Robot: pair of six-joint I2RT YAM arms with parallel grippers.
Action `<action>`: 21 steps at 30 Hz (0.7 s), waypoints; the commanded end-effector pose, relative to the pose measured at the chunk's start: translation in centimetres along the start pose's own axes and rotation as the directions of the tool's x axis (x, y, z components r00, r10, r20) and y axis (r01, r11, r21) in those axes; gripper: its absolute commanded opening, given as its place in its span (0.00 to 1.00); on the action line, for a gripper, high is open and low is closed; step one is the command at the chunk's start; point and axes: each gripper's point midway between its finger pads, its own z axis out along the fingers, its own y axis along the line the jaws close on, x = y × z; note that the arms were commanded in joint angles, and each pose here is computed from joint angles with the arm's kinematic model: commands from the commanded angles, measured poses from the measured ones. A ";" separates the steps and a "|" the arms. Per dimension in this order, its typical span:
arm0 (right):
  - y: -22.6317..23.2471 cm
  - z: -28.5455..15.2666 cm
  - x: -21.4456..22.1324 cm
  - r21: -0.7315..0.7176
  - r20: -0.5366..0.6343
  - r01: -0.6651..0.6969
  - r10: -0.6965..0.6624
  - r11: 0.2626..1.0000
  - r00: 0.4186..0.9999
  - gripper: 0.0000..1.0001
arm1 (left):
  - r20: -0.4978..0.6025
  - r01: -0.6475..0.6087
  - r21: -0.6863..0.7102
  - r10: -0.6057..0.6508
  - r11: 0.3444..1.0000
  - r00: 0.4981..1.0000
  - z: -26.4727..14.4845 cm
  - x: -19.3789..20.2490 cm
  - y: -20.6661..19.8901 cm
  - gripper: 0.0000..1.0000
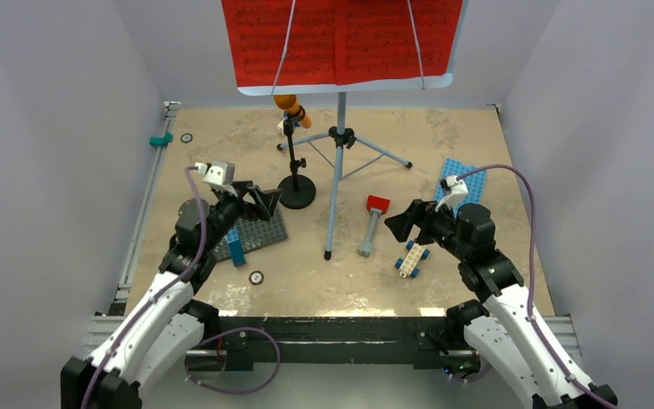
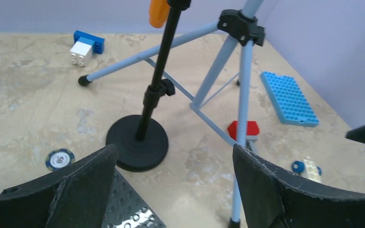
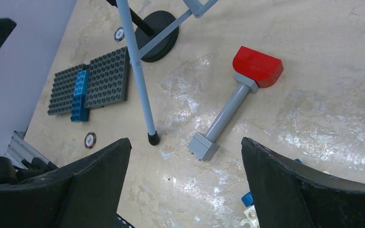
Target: Pack up the instrument practice props
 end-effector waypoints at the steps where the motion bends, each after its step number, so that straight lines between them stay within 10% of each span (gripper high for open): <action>1: 1.2 0.7 -0.1 -0.068 -0.008 -0.003 0.002 0.998 1.000 0.91 | 0.180 -0.135 -0.003 0.134 0.991 0.975 3.5 -4.9 0.1 0.93; 21: 1.7 0.2 -0.3 -0.065 -0.044 -0.018 0.015 0.998 0.999 0.90 | 0.168 -0.247 0.088 0.230 0.965 0.959 12.2 -7.5 -1.0 0.69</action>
